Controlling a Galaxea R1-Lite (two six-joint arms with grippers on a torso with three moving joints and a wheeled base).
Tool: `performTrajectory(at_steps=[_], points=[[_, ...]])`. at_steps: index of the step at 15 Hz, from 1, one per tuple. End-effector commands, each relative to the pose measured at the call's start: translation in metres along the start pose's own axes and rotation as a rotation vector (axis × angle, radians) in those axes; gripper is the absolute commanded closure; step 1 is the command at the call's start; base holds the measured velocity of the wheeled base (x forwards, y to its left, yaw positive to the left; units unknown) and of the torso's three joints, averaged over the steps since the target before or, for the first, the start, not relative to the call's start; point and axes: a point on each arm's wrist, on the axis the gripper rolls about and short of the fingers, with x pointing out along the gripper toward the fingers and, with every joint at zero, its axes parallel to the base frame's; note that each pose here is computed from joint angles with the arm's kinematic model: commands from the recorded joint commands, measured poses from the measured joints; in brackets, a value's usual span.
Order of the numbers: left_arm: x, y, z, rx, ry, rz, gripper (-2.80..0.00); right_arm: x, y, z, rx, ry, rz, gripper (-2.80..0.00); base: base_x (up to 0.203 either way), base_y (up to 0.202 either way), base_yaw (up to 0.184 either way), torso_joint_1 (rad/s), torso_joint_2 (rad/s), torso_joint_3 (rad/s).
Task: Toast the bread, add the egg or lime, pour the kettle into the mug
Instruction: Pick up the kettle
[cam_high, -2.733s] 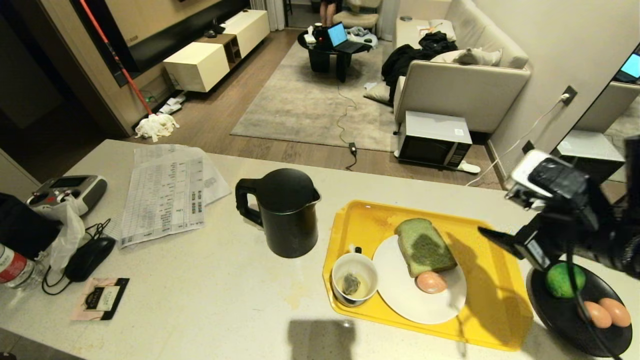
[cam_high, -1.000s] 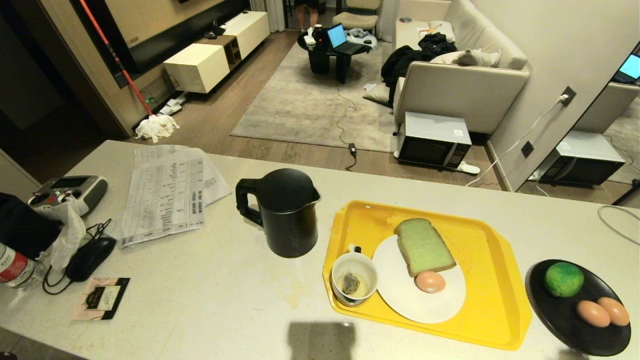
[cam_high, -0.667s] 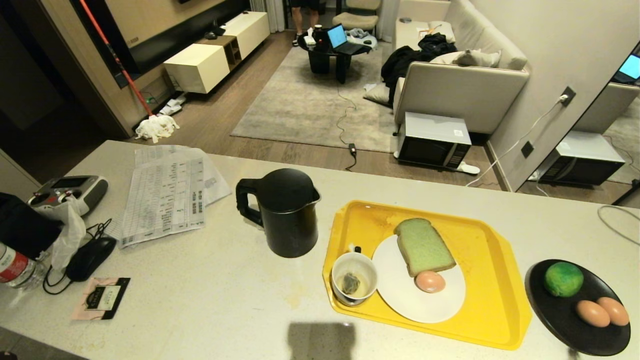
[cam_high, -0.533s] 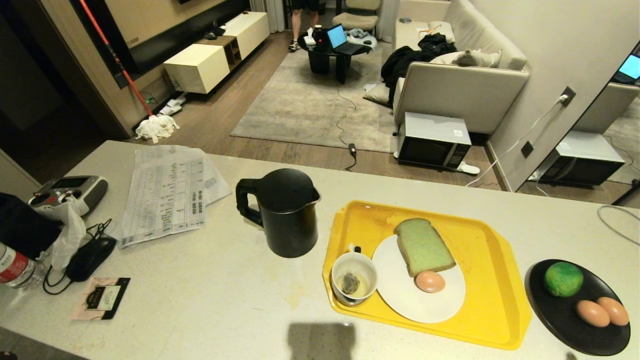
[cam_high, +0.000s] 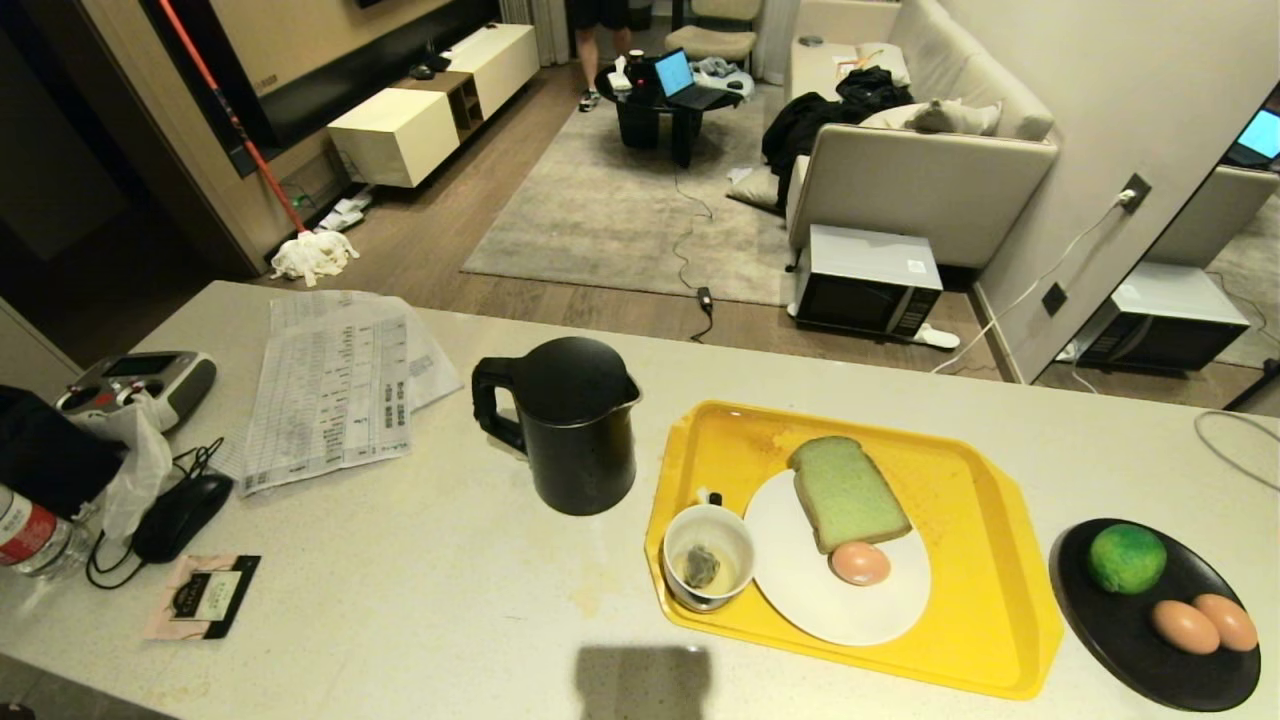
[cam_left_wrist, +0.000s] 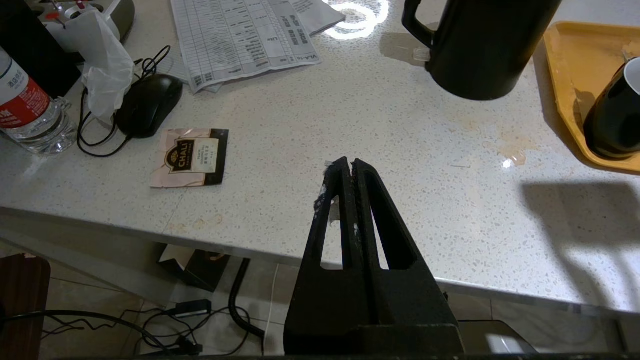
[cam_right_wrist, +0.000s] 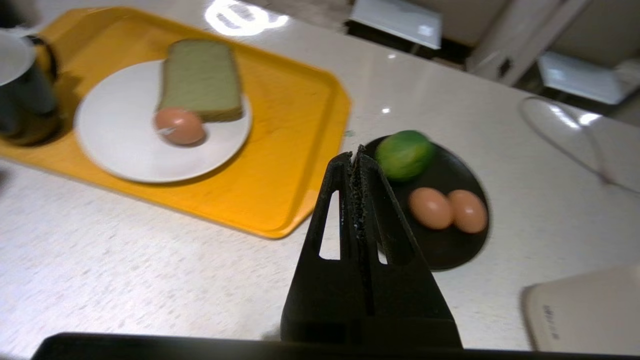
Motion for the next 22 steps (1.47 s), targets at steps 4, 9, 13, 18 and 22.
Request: performTrajectory(at_steps=[4,9,13,18,22], points=[[0.0000,0.0000,-0.0001,-0.002,0.000,0.001,0.00,-0.0062,0.0028,-0.0127,0.071,0.028,0.061,0.00,0.000,0.000,0.000,0.000,0.00,0.000],[0.0000,0.0000,-0.0001,-0.002,0.000,0.001,0.00,-0.0087,0.0031,-0.0149,0.103,0.012,0.069,0.00,0.000,0.000,0.000,0.000,0.00,0.000],[0.0000,0.0000,-0.0001,-0.002,0.000,0.000,0.00,-0.0086,0.0030,-0.0149,0.146,0.014,0.064,0.00,0.000,0.000,0.000,0.000,0.00,0.000],[0.0000,0.0000,-0.0001,-0.002,0.000,0.000,0.00,-0.0086,0.0029,-0.0148,0.148,0.013,0.062,0.00,0.000,0.000,0.000,0.000,0.00,0.000],[0.0000,0.0000,-0.0001,-0.002,0.000,0.000,0.00,-0.0086,0.0029,-0.0148,0.146,0.013,0.062,0.00,0.000,0.000,0.000,0.000,0.00,0.000]])
